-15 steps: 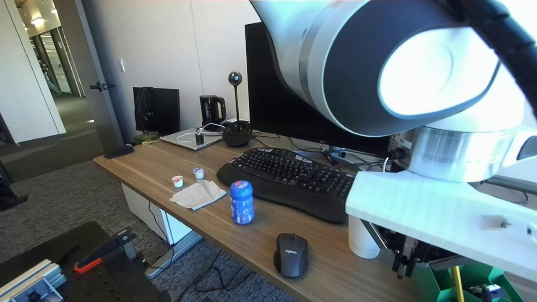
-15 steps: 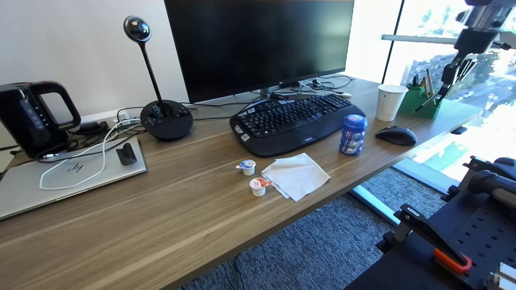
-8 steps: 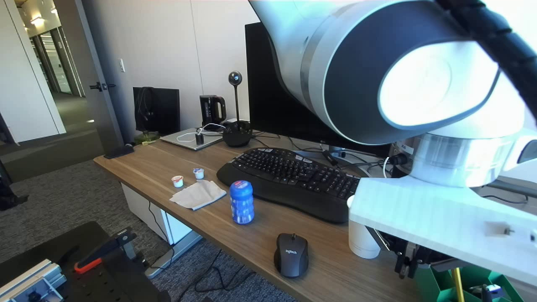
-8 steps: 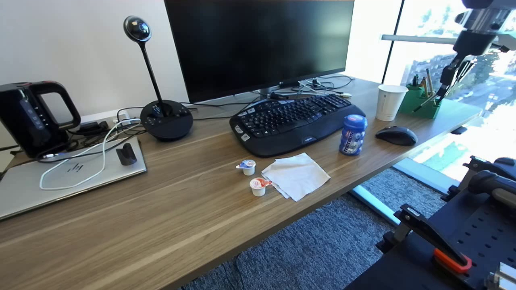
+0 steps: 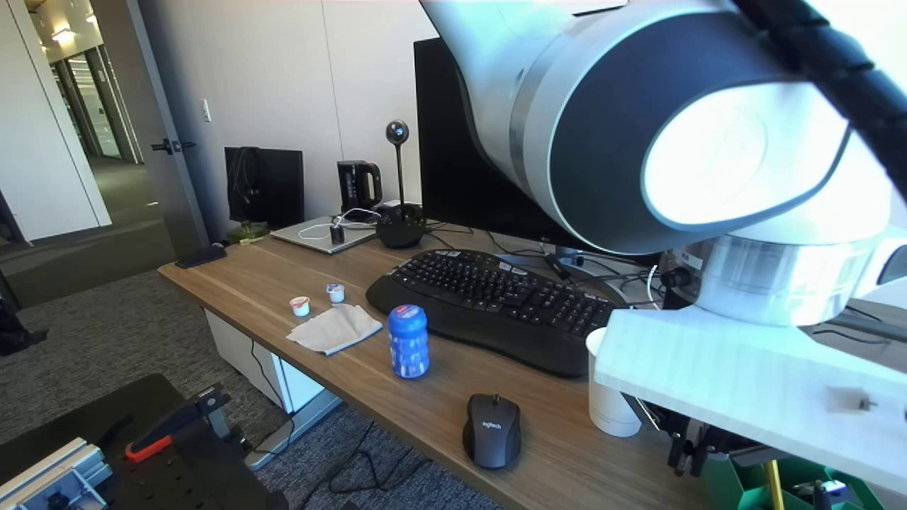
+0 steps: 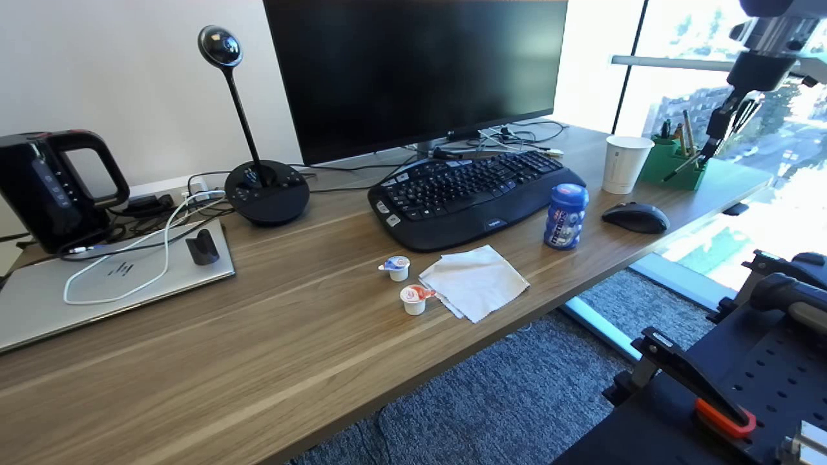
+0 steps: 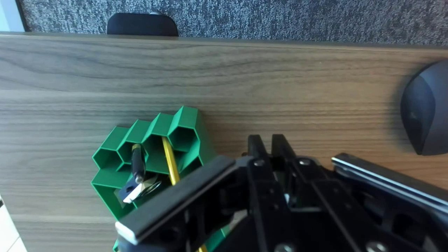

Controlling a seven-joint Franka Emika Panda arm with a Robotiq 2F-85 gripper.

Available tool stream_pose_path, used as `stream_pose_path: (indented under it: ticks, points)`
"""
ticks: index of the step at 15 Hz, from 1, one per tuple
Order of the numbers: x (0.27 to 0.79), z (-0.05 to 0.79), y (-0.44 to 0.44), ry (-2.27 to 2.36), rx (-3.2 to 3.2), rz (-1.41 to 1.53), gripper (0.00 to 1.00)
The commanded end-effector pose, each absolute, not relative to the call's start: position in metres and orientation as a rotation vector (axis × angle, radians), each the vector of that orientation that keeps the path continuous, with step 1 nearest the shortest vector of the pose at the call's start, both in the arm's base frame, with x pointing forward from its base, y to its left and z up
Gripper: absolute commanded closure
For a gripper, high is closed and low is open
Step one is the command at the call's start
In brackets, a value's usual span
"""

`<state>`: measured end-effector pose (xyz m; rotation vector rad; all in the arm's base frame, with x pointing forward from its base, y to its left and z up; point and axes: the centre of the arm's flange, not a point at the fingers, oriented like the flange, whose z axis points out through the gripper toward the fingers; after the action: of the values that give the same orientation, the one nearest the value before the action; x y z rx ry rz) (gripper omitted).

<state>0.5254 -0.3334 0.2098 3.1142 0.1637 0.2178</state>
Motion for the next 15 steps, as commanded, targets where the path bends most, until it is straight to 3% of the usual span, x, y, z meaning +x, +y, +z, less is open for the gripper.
stream_pose_path:
  ticks: [1, 15]
  points:
    - [0.5270, 0.2033, -0.3405, 0.182, 3.112, 0.243, 0.97]
    - [0.5222, 0.2010, -0.3405, 0.250, 3.100, 0.240, 0.97]
